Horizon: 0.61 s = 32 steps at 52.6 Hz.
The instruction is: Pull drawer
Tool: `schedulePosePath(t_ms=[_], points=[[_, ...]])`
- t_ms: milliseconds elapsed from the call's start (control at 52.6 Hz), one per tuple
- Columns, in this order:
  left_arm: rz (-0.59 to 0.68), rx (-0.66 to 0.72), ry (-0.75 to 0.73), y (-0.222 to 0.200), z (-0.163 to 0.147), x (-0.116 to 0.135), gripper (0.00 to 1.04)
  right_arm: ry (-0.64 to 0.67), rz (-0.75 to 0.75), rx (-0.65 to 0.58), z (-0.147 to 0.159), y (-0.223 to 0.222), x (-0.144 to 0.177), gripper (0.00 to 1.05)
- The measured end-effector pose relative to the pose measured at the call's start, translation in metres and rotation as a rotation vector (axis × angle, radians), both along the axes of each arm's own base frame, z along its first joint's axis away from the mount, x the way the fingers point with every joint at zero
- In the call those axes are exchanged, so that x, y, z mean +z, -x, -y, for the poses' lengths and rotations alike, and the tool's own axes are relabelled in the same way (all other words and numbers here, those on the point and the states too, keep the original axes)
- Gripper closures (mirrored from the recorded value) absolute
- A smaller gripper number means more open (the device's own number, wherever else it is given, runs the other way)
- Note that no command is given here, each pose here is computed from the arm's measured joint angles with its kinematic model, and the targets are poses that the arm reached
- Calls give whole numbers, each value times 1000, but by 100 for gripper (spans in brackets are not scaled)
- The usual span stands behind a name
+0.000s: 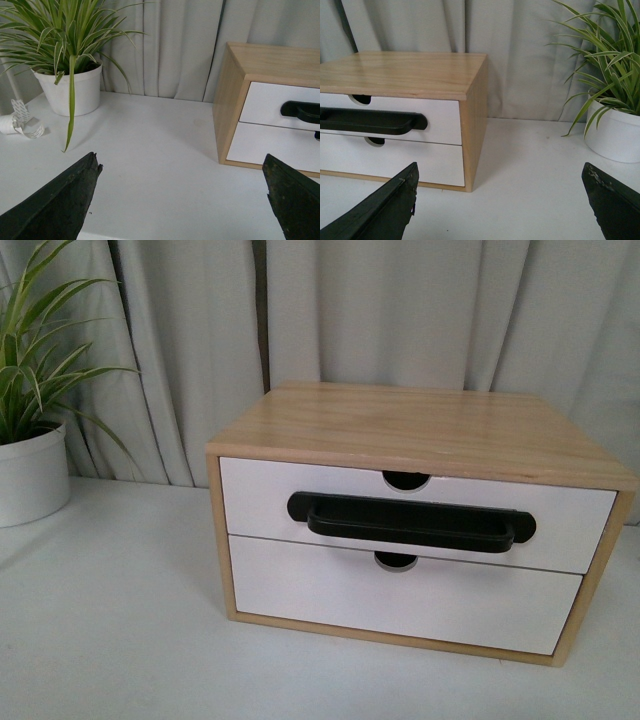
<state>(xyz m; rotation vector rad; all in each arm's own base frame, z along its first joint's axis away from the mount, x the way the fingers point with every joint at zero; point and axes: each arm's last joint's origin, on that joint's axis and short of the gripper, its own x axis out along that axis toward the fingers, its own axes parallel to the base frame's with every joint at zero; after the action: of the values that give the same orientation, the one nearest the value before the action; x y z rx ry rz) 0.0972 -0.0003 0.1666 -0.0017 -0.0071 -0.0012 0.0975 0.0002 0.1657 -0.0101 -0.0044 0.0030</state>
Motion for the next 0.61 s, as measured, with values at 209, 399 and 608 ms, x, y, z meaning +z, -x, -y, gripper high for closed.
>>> schedulePosePath(t_ms=[209,399,608], points=[[0,0,0,0,0,0,6,0,0,0,0,0,0,9],[0,0,0,0,0,0,6,0,0,0,0,0,0,9],[0,0,0,0,0,0,6,0,0,0,0,0,0,9]])
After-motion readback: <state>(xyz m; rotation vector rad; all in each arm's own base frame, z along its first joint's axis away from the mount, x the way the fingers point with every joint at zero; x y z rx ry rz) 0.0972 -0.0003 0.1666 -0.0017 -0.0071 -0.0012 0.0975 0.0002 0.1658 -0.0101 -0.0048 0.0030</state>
